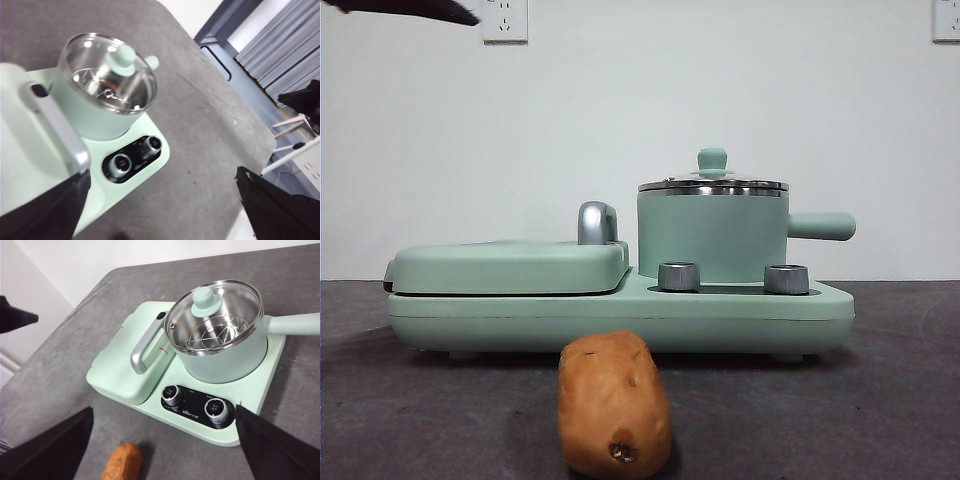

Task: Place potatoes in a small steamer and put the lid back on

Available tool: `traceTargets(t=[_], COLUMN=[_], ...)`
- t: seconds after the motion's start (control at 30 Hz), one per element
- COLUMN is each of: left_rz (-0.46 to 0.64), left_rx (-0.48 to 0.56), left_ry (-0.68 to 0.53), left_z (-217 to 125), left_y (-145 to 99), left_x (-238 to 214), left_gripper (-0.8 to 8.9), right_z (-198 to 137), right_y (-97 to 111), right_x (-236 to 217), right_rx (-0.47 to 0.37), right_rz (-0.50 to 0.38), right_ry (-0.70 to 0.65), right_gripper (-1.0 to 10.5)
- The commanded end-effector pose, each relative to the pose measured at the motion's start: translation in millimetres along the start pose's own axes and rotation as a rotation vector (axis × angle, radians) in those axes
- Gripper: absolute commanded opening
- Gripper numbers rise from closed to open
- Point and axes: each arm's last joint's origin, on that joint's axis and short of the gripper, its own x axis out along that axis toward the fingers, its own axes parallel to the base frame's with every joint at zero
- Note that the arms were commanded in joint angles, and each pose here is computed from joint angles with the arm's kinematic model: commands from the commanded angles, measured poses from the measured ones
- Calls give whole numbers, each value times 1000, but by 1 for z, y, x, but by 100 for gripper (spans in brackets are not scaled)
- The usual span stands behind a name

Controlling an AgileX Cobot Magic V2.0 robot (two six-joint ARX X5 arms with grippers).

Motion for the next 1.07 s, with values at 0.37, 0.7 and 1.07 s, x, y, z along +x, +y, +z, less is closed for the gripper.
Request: traceTargets(t=[0.37, 0.7, 1.07], left_rz=[16, 252, 314], left_rx=[130, 230, 255], left_ry=[28, 106, 153], left_z=[63, 85, 70], left_y=[-17, -21, -5], left_x=[71, 162, 253], left_gripper=[473, 468, 467], right_z=[4, 4, 4], right_y=[3, 3, 3], right_x=[-2, -2, -2], right_rx=[-15, -16, -16], right_rz=[7, 7, 7], right_ry=[-11, -12, -11], right_gripper=[496, 496, 496])
